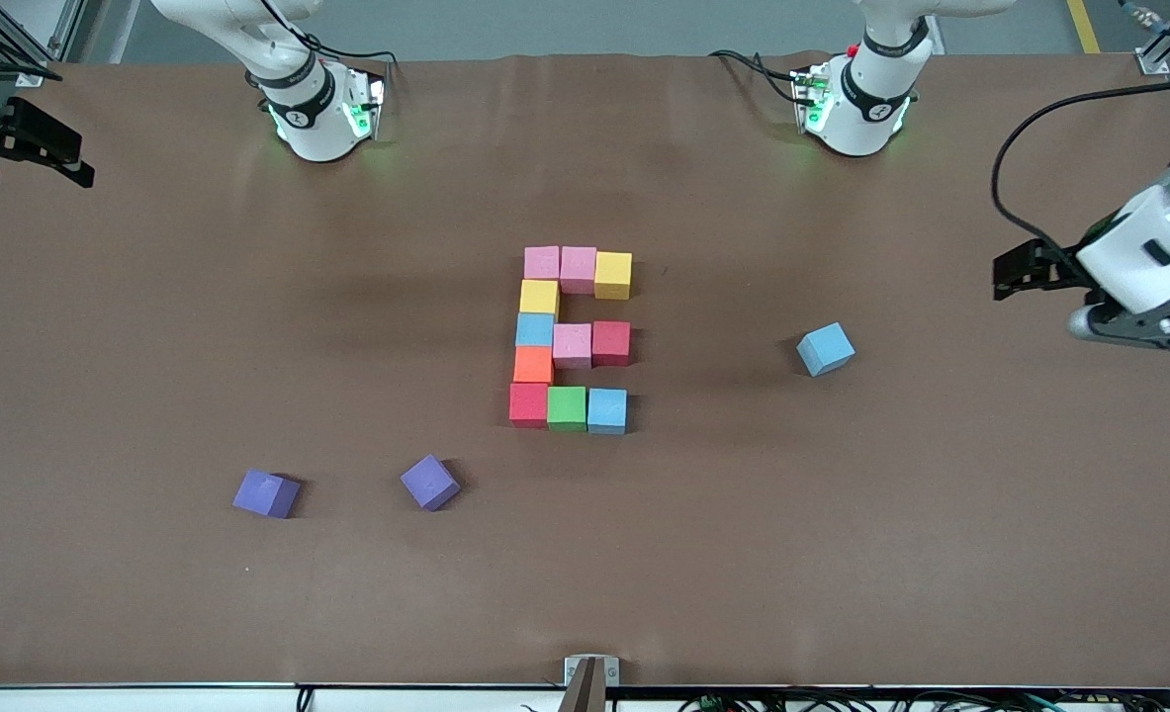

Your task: Arrange 11 blocks into digit 3

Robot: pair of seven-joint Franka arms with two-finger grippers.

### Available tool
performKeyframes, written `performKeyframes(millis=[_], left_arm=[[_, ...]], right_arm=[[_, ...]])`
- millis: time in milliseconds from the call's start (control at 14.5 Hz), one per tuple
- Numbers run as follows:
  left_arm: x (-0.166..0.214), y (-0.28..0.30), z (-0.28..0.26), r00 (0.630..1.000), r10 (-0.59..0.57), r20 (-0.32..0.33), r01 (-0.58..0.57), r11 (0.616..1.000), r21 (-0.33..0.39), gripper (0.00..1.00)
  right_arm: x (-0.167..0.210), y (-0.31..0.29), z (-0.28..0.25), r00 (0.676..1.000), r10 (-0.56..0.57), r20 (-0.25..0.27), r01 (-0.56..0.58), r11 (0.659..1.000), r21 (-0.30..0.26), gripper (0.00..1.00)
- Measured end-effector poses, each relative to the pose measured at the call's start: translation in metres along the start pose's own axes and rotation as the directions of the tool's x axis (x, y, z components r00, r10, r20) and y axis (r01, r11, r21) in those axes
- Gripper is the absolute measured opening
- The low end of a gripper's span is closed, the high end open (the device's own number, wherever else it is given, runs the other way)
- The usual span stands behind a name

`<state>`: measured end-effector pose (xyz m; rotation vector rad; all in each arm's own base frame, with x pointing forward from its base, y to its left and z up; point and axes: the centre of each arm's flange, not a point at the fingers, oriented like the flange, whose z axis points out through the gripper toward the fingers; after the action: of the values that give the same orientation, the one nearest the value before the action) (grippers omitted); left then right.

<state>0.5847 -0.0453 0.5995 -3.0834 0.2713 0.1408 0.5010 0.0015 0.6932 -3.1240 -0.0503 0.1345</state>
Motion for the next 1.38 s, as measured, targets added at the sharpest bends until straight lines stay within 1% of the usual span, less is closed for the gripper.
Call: performKeyframes(millis=[276,552,690,828,967,1243,1381], left_arm=[[-0.013,-0.003,-0.019,0.999,-0.013,-0.034,0.013,1.0,0.003,1.0],[-0.021,-0.009,-0.029,0.998,-0.031,-0.052,0.032,0.999,0.003,1.0],[-0.028,-0.017,-0.028,0.996,-0.067,-0.052,0.067,0.998,0.0,1.0],[-0.039,-0.018,-0.027,0.99,-0.116,-0.074,0.116,0.993,-0.005,1.0],[-0.049,-0.017,-0.028,0.988,-0.127,-0.087,0.127,0.992,-0.007,1.0],[-0.051,-0.015,-0.034,0.985,-0.126,-0.116,0.126,0.992,-0.008,1.0],[-0.049,-0.014,-0.038,0.984,-0.129,-0.12,0.128,0.992,-0.015,1.0]], right_arm=[[0.0,-0.001,0.0,1.0,-0.001,0.0,0.001,1.0,0.0,1.0],[0.0,-0.002,0.0,1.0,-0.004,0.0,0.004,1.0,-0.001,1.0],[0.0,-0.002,0.0,1.0,-0.005,0.0,0.005,1.0,-0.001,1.0],[0.0,-0.002,0.0,1.0,-0.005,0.0,0.005,1.0,-0.001,1.0],[0.0,-0.002,0.0,1.0,-0.005,0.0,0.005,1.0,-0.001,1.0],[0.0,-0.003,0.0,1.0,-0.005,0.0,0.005,1.0,-0.001,1.0],[0.0,-0.003,0.0,1.0,-0.005,0.0,0.005,1.0,-0.001,1.0]])
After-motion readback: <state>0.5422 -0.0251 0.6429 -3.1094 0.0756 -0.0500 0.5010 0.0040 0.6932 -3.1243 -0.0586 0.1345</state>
